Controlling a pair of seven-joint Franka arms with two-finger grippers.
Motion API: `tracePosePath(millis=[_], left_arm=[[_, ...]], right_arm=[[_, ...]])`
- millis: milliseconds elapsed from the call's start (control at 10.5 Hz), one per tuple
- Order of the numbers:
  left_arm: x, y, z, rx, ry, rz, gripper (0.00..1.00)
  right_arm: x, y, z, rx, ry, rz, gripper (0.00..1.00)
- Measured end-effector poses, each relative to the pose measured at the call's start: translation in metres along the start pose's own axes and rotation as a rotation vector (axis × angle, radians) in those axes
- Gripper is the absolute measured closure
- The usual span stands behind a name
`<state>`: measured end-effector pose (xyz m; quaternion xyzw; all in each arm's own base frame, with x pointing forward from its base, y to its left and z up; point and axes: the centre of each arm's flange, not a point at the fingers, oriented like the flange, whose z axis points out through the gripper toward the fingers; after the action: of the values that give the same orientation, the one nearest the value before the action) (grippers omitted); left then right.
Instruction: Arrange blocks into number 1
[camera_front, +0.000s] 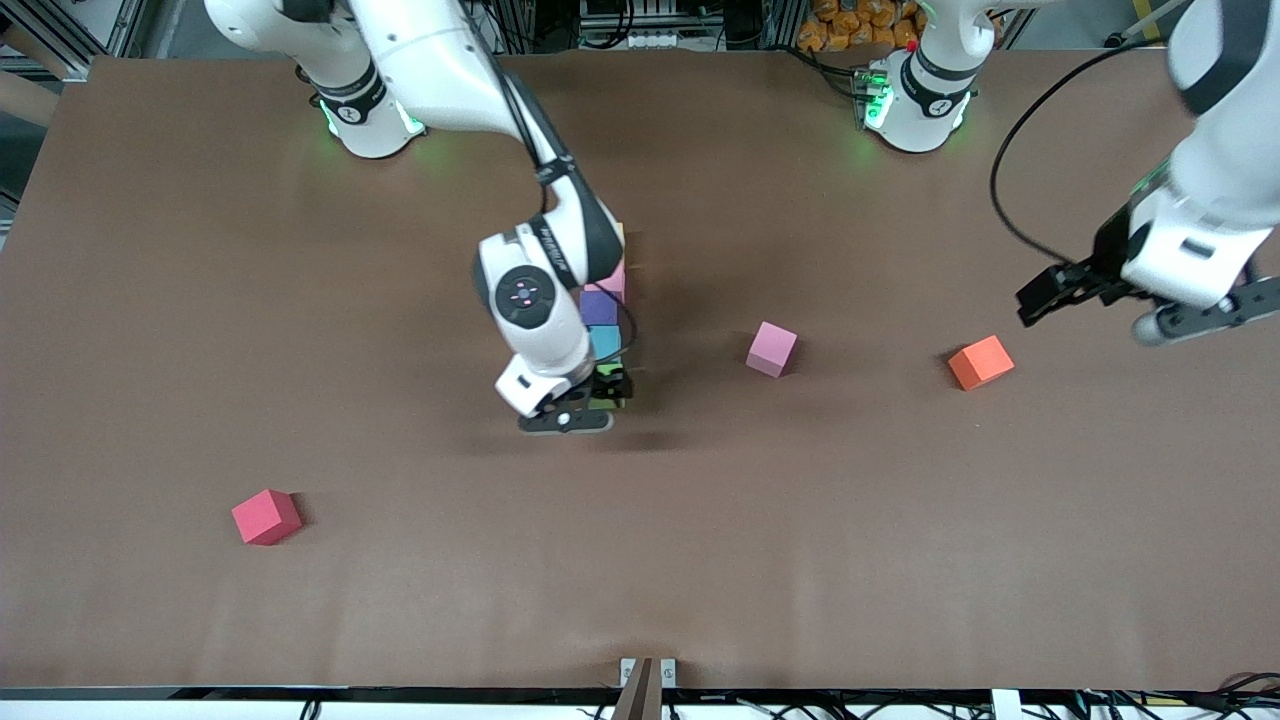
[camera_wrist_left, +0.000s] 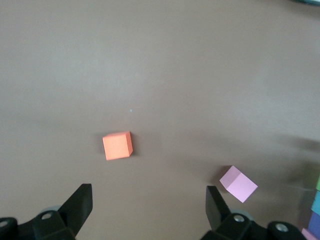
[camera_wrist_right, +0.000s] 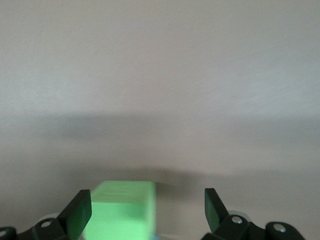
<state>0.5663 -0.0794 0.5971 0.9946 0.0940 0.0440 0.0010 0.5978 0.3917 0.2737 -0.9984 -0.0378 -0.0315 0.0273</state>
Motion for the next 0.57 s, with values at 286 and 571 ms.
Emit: tracePosePath(millis=[286,571], left_arm=[[0.001,-0.011,-0.031,-0.008,0.049,0.111,0.0],[-0.002,-0.019,-0.046,0.009,-0.019,0.193,0.0]], right_arm=[[0.028,0.094,-0.095,-0.055,-0.08,-0.141,0.0],[0.034,0.203,-0.2,-0.002,-0.106,-0.033,0.0]])
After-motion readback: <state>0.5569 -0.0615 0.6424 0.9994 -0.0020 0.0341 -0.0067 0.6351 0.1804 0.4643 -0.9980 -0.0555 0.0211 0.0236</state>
